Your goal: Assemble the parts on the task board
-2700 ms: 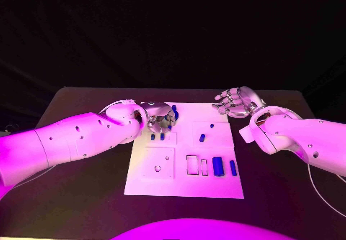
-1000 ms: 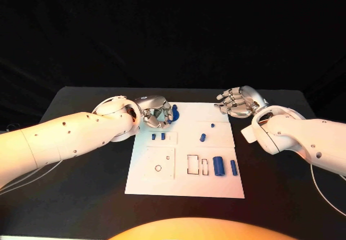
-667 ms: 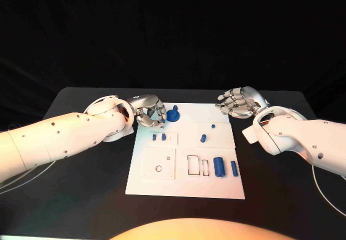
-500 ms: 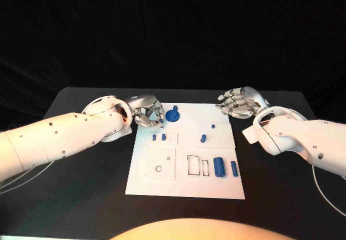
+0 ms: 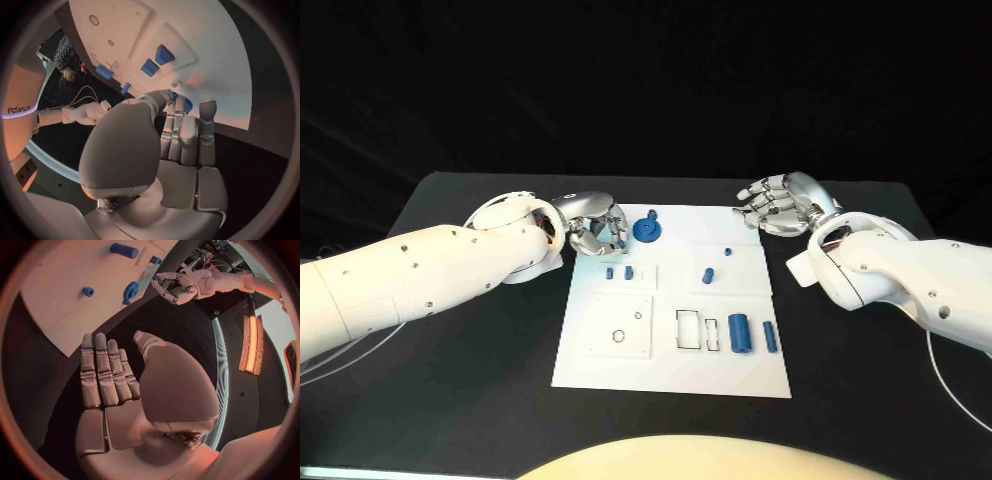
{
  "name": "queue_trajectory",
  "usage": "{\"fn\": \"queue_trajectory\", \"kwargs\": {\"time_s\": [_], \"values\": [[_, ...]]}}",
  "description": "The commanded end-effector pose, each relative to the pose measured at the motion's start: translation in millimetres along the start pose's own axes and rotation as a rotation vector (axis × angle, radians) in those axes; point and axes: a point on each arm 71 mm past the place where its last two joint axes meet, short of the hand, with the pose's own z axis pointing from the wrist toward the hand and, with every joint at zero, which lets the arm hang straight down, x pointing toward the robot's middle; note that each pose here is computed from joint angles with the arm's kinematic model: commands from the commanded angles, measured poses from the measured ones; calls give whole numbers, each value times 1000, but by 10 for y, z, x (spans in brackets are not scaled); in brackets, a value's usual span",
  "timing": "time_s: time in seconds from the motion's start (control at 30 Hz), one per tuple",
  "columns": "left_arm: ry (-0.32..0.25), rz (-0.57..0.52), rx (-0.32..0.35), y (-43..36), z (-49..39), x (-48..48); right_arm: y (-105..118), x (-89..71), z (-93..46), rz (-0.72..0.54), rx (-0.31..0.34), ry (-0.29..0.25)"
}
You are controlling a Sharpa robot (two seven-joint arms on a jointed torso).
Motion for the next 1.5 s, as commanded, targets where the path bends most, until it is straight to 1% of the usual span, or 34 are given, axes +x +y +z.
{"fn": "queue_trajectory", "kwargs": {"time_s": [0.03,0.23,0.57,0.73,0.9,1.17,1.5], "values": [[37,27,7,-18,9,58,15,5,1,-5,-12,3],[44,27,8,-19,29,102,11,2,5,-6,-12,2],[49,39,8,-20,53,128,11,6,7,-4,-12,4],[45,46,10,-17,56,157,9,6,9,-3,-12,5],[45,56,6,-6,59,166,6,4,8,-2,-10,5],[50,60,7,-19,72,177,-3,5,9,8,0,9],[74,60,-6,-11,83,196,-8,4,8,10,4,10]]}}
